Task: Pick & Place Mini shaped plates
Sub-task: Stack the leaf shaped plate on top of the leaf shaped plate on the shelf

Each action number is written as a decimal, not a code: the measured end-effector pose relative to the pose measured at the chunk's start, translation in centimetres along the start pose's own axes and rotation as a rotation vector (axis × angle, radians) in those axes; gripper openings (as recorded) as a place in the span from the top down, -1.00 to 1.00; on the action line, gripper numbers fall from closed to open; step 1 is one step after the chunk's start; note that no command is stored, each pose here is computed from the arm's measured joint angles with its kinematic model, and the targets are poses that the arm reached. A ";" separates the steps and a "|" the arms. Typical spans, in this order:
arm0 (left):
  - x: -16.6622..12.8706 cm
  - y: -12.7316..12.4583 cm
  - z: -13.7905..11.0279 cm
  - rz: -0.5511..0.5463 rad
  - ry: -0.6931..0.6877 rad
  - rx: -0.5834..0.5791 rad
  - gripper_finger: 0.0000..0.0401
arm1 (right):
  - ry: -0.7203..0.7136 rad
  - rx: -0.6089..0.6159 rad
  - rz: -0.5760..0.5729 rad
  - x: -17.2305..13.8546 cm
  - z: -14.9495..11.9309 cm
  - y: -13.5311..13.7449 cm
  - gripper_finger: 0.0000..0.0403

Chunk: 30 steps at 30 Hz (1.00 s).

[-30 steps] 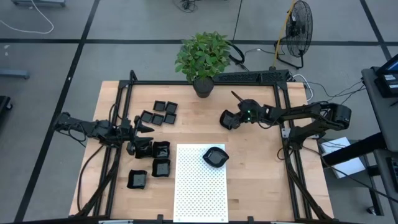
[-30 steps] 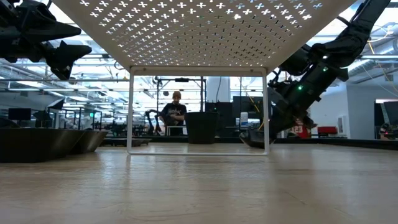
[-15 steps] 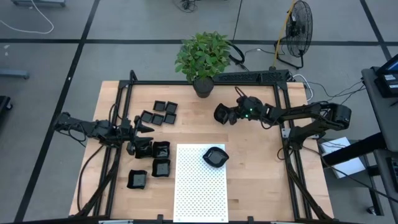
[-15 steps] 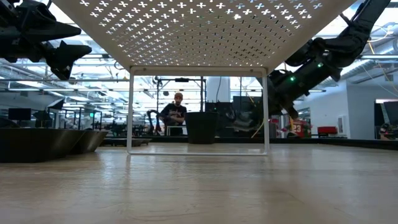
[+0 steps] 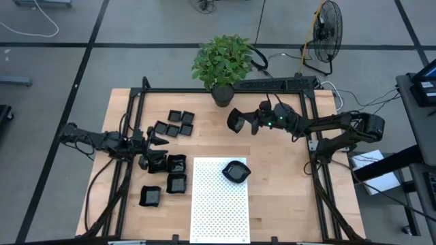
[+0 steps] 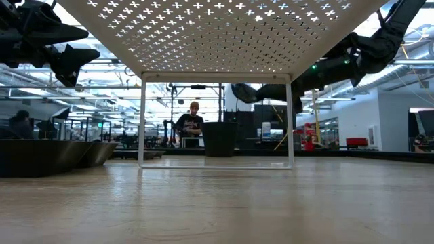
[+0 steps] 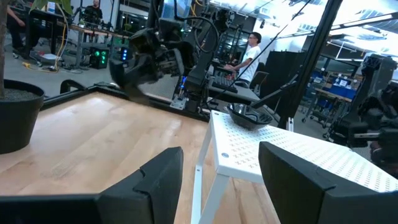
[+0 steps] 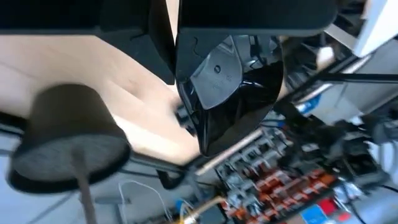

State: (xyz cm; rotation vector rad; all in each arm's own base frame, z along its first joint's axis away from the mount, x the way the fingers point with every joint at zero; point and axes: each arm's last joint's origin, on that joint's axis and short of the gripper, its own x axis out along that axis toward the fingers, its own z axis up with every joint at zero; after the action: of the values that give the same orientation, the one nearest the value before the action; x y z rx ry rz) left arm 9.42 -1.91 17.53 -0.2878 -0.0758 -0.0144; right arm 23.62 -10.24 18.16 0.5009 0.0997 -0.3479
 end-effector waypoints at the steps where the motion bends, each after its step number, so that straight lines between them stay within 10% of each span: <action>1: 0.0 0.0 0.0 0.000 0.000 0.000 -0.07 | -0.011 -0.003 0.014 0.0 0.1 0.2 1.00; 15: 0.0 0.0 0.0 0.000 0.000 0.000 -0.07 | -0.117 -0.058 0.408 0.0 1.6 4.3 1.00; 30: 0.0 0.0 0.0 0.000 0.000 0.000 -0.07 | 0.406 -0.218 0.504 2.2 7.3 14.8 1.00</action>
State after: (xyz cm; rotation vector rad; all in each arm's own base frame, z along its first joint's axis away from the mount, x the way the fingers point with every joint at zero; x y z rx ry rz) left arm 9.42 -1.91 17.53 -0.2878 -0.0757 -0.0144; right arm 30.95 -2.37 30.83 0.3586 0.3927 0.2604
